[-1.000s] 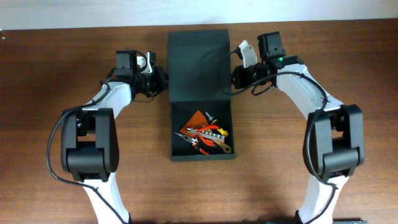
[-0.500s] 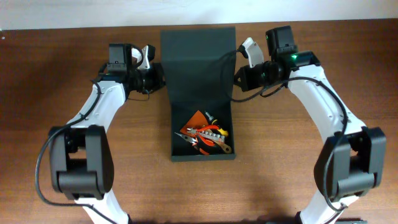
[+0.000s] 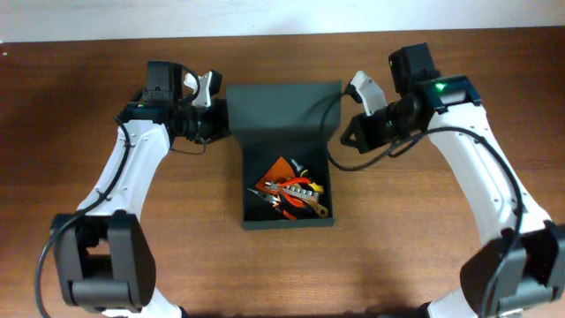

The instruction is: Pack container

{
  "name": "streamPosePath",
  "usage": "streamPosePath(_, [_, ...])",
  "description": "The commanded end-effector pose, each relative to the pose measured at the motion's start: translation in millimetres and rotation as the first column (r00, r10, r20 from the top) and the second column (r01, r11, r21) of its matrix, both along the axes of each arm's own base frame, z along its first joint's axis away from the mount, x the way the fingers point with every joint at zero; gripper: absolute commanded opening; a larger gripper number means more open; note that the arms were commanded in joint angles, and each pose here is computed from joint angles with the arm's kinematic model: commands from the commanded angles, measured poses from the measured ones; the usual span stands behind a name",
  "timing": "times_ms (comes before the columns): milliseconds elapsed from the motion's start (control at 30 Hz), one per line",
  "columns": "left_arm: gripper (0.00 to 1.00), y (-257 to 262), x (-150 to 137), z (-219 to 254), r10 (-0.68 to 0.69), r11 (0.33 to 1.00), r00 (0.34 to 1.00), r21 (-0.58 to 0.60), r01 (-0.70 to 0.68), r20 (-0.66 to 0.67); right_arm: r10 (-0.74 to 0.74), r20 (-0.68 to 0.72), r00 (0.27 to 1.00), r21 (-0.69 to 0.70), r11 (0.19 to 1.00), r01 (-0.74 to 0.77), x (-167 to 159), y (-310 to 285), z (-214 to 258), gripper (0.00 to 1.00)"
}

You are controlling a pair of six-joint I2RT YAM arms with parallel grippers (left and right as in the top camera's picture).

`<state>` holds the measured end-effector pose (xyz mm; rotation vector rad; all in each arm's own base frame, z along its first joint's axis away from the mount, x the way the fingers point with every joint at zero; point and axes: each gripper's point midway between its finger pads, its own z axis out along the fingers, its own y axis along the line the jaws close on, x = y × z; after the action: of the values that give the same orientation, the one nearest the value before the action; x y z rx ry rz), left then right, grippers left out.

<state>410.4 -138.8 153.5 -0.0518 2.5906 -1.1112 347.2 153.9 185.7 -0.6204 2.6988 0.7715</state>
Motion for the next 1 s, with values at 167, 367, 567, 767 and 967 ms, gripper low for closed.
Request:
streamPosePath(167, [0.02, 8.6, -21.0, 19.1, -0.06, 0.993, 0.997, 0.106, 0.054, 0.055, 0.051, 0.021, 0.998, -0.057, 0.997, -0.05, -30.5, -9.4, 24.1, 0.04])
streamPosePath(367, [0.02, 24.2, -36.3, 11.7, -0.021, 0.979, 1.0, 0.203, 0.023, -0.01, 0.034, -0.015, 0.999, -0.137, 0.99, -0.036, -46.5, -24.5, 23.4, 0.04])
streamPosePath(567, [0.29, 24.3, -41.4, 26.3, -0.052, 0.976, 0.998, 0.213, 0.042, 0.043, 0.046, 0.054, 0.997, -0.145, 0.989, -0.038, -45.0, -26.5, 35.2, 0.04])
streamPosePath(767, [0.99, 23.6, -47.6, 53.2, -0.055, 0.978, 0.992, 0.206, 0.03, 0.117, 0.033, 0.156, 0.987, -0.122, 0.992, -0.014, -35.3, -24.2, 53.1, 0.99])
streamPosePath(967, [0.99, 24.1, -55.6, 92.8, -0.054, 0.979, 0.972, 0.202, 0.006, 0.229, -0.063, 0.087, 0.994, -0.063, 0.996, 0.069, -39.4, -19.4, 56.1, 0.99])
